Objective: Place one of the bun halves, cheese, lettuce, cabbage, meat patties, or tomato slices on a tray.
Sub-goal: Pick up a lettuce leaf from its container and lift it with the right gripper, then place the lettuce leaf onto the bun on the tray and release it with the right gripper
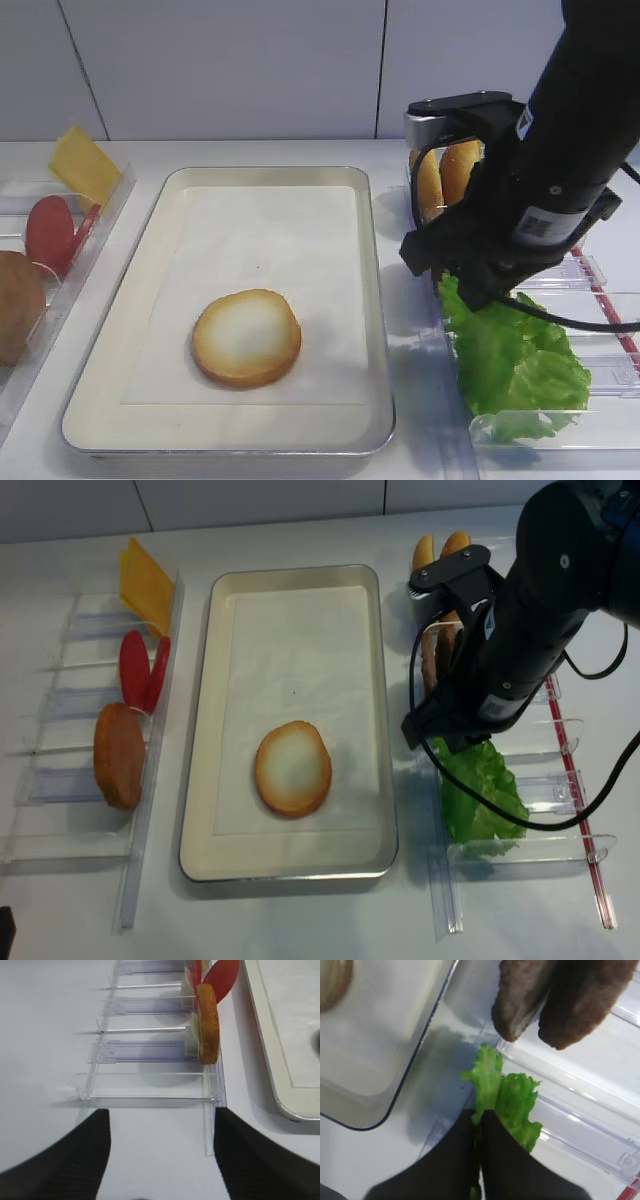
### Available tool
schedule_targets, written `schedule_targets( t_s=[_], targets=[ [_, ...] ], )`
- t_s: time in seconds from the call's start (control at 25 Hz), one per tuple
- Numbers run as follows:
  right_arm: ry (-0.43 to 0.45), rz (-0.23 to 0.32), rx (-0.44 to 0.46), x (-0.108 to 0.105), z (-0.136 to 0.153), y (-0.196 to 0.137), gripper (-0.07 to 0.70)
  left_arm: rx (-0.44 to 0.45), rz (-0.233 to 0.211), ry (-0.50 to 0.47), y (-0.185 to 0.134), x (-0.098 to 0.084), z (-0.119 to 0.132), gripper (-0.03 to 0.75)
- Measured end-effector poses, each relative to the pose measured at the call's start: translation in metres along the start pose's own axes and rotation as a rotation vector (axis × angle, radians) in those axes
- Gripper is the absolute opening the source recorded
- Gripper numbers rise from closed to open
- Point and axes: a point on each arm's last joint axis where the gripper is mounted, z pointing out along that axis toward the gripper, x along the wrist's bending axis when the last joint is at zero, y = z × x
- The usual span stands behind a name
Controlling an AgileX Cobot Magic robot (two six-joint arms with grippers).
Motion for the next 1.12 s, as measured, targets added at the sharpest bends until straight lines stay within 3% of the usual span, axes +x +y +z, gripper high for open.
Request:
schedule_targets(
  t_s=[0.2,0.36,0.64,0.92,1.12],
  targets=[
    [0.055,-0.076,0.066,0.005,-0.002,-0.005,0.052,0.000,0.000,0.000,0.000,0.000,0.000,0.438],
    [0.068,-0.102,0.084,0.008,-0.013,-0.003,0.052,0.000,0.000,0.000,0.000,0.000,0.000,0.438],
    [0.165,-0.150,-0.046,0.023,-0.047,0.018,0.052,0.000,0.000,0.000,0.000,0.000,0.000,0.438],
    [0.416,-0.238,-0.133,0.047,-0.061,0.024,0.050,0.000,0.000,0.000,0.000,0.000,0.000,0.438],
    [0.519,-0.221,-0.218,0.055,-0.064,0.033,0.050,0.000,0.000,0.000,0.000,0.000,0.000,0.438]
  ],
)
